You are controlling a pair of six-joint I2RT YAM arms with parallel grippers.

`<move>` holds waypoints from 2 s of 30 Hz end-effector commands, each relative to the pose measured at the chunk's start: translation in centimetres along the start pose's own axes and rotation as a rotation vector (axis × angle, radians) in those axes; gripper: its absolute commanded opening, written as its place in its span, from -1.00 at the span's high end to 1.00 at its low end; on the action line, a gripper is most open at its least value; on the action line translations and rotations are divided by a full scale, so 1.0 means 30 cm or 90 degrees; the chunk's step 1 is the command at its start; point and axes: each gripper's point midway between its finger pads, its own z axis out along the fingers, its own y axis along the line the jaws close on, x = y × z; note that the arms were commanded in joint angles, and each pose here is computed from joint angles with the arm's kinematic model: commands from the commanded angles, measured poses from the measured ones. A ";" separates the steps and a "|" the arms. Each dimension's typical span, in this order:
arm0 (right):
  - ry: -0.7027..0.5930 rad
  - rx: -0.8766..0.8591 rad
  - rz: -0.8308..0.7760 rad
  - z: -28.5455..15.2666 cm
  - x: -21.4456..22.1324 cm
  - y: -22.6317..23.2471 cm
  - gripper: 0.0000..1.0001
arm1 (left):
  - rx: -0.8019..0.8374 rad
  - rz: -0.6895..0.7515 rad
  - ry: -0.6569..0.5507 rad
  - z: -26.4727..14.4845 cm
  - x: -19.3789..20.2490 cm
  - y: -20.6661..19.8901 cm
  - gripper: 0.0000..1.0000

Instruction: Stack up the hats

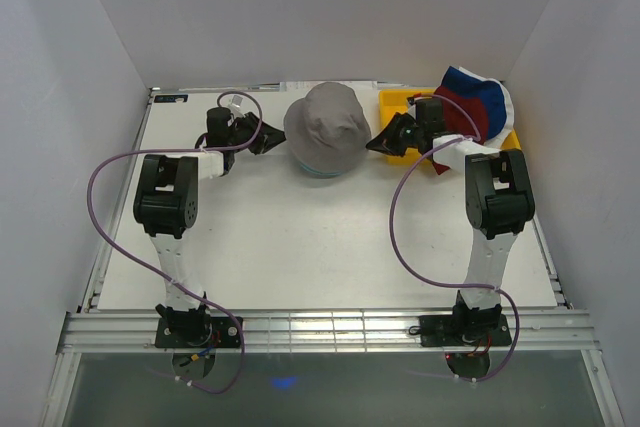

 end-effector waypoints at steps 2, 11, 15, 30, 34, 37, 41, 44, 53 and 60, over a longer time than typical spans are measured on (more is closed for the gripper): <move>-0.004 0.051 -0.014 -0.004 -0.023 -0.056 0.84 | 0.005 0.008 -0.008 -0.002 -0.021 -0.018 0.36; -0.011 0.026 -0.030 -0.022 -0.081 0.029 0.84 | -0.013 -0.001 -0.075 -0.079 -0.096 -0.035 -0.04; -0.009 0.021 -0.032 -0.019 -0.091 0.043 0.84 | -0.003 0.003 -0.088 -0.103 -0.122 -0.064 -0.08; 0.001 0.004 -0.038 0.005 -0.099 0.080 0.84 | 0.114 -0.006 -0.060 -0.076 -0.113 -0.165 -0.19; 0.001 0.006 -0.038 0.007 -0.099 0.077 0.84 | 0.124 -0.017 -0.048 -0.061 -0.096 -0.167 -0.18; -0.001 0.003 -0.040 0.004 -0.105 0.085 0.84 | 0.121 -0.019 -0.044 -0.052 -0.084 -0.162 -0.18; 0.001 0.003 -0.040 0.007 -0.105 0.084 0.84 | 0.123 -0.019 -0.037 -0.037 -0.071 -0.161 -0.18; 0.001 0.003 -0.040 0.006 -0.107 0.086 0.84 | 0.131 -0.019 -0.037 -0.029 -0.069 -0.171 -0.18; 0.002 0.005 -0.039 0.009 -0.102 0.079 0.84 | 0.136 -0.025 -0.028 -0.010 -0.044 -0.173 -0.13; 0.001 0.004 -0.039 0.009 -0.103 0.080 0.84 | 0.129 -0.036 -0.028 0.002 -0.033 -0.151 0.02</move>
